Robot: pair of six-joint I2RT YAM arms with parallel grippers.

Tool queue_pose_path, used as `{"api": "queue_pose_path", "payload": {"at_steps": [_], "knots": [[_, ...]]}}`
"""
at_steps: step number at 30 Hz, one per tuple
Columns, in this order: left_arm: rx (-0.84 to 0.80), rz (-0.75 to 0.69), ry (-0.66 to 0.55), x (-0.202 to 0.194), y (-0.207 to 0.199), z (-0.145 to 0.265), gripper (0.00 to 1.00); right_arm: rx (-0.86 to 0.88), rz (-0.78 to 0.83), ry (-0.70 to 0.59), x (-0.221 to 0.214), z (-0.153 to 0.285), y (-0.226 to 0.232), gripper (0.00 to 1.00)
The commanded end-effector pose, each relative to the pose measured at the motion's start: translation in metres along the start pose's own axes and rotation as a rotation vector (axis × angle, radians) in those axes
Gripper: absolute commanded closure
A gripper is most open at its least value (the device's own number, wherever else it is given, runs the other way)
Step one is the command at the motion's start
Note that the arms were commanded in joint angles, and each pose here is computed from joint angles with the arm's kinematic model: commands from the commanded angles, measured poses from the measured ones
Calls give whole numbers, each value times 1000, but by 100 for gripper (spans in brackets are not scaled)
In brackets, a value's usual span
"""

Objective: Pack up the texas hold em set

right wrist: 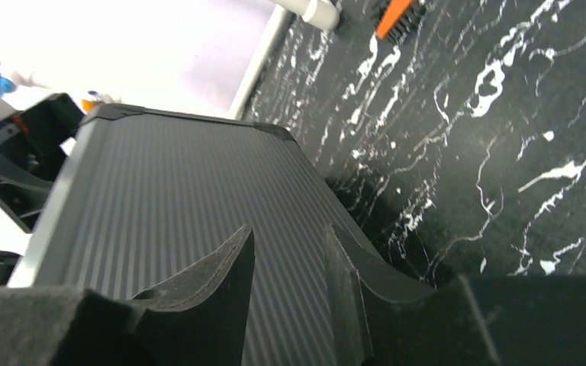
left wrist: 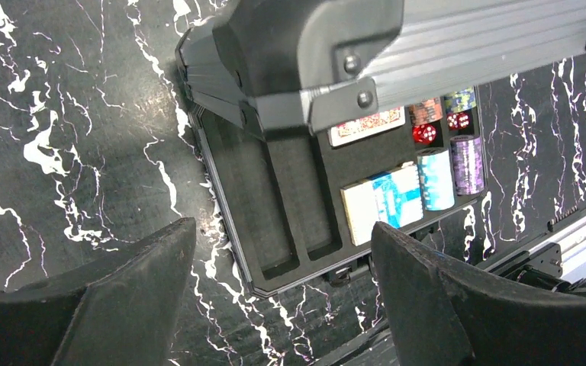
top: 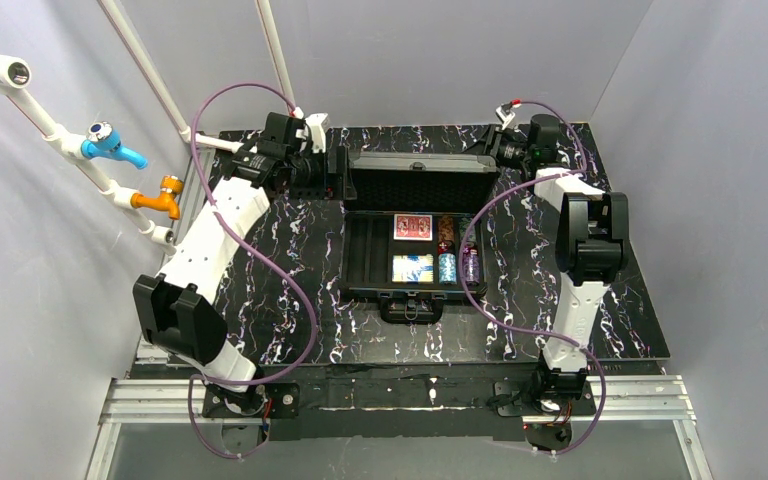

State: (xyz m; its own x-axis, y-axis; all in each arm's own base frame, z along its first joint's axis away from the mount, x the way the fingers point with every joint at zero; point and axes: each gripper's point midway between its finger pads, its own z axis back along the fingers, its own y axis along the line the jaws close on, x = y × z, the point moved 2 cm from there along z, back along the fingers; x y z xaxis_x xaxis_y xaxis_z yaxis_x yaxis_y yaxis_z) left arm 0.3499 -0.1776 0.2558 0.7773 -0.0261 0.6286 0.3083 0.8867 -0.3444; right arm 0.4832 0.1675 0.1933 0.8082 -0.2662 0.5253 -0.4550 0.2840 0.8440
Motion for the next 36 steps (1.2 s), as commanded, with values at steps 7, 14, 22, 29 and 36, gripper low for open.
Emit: {"api": "queue_pose_path", "payload": {"at_steps": [7, 14, 22, 29, 36], "knots": [[-27, 37, -10, -11, -4, 11, 17, -129, 77, 107, -37, 3, 8, 51], [-39, 47, 1, -18, -4, 7, 17, -175, 59, 142, -56, 5, 16, 50], [-49, 68, 20, -28, -3, 2, 18, -204, 104, 149, -61, 10, 48, 45], [-47, 103, 123, -72, -1, 17, 18, -201, 127, 147, -72, 14, 81, 37], [71, 111, 280, -150, 23, 49, 14, -221, 143, 163, -94, 11, 104, 30]]}}
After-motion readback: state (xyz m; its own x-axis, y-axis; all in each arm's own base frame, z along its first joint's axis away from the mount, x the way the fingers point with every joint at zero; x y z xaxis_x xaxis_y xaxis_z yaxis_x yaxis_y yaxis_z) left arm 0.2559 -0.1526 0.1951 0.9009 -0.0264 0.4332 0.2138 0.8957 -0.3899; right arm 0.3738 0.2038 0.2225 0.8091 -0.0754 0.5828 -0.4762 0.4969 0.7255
